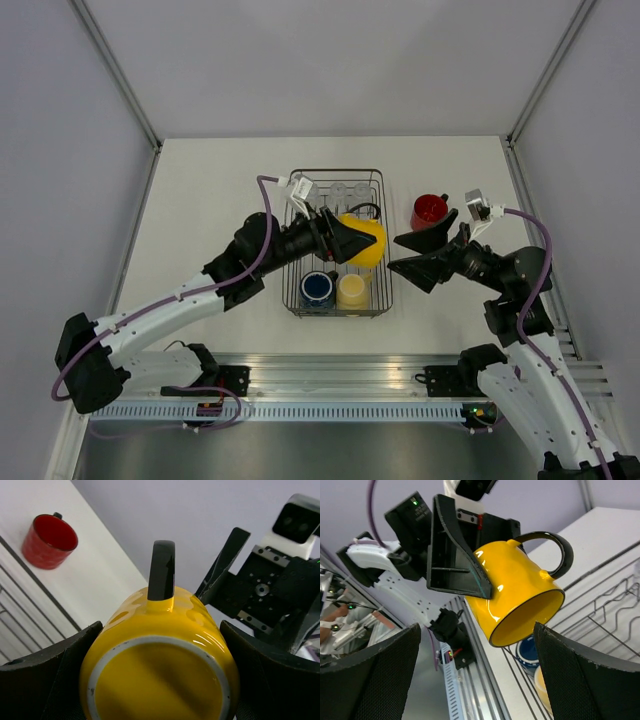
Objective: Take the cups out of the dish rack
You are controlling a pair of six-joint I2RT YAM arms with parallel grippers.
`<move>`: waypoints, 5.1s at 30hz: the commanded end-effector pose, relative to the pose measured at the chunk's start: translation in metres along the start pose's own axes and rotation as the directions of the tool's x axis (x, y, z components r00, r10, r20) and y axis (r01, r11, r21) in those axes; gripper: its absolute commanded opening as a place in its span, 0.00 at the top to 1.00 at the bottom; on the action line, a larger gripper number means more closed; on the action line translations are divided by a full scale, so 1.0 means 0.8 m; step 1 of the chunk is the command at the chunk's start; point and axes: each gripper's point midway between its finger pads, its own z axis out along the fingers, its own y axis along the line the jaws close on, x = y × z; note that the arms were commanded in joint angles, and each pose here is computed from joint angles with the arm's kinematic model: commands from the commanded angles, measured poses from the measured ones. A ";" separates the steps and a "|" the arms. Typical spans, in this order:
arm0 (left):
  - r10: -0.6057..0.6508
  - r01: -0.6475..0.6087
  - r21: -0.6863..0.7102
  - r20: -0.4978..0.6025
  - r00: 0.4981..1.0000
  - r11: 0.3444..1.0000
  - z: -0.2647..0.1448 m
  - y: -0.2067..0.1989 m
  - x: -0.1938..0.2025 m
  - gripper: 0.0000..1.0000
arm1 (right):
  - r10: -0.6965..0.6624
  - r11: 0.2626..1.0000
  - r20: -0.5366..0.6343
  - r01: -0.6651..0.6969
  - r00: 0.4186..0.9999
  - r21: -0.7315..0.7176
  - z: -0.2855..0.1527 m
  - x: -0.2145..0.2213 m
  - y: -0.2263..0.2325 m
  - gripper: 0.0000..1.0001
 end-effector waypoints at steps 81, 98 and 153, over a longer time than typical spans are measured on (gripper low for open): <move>0.220 -0.195 -0.294 0.054 0.974 0.936 -0.184 -0.001 -0.058 0.00 | -0.044 0.309 -0.441 0.432 0.896 0.847 -0.069 -0.098 -0.273 1.00; 0.395 -0.411 -0.378 -0.122 0.910 0.830 -0.250 0.040 -0.030 0.00 | 0.308 0.321 -0.431 0.334 0.848 0.886 -0.161 -0.015 -0.461 0.99; 0.272 -0.315 -0.548 -0.161 0.949 0.775 -0.176 0.087 -0.027 0.00 | -0.011 0.524 -0.078 0.072 0.997 0.849 -0.093 -0.097 -0.319 0.23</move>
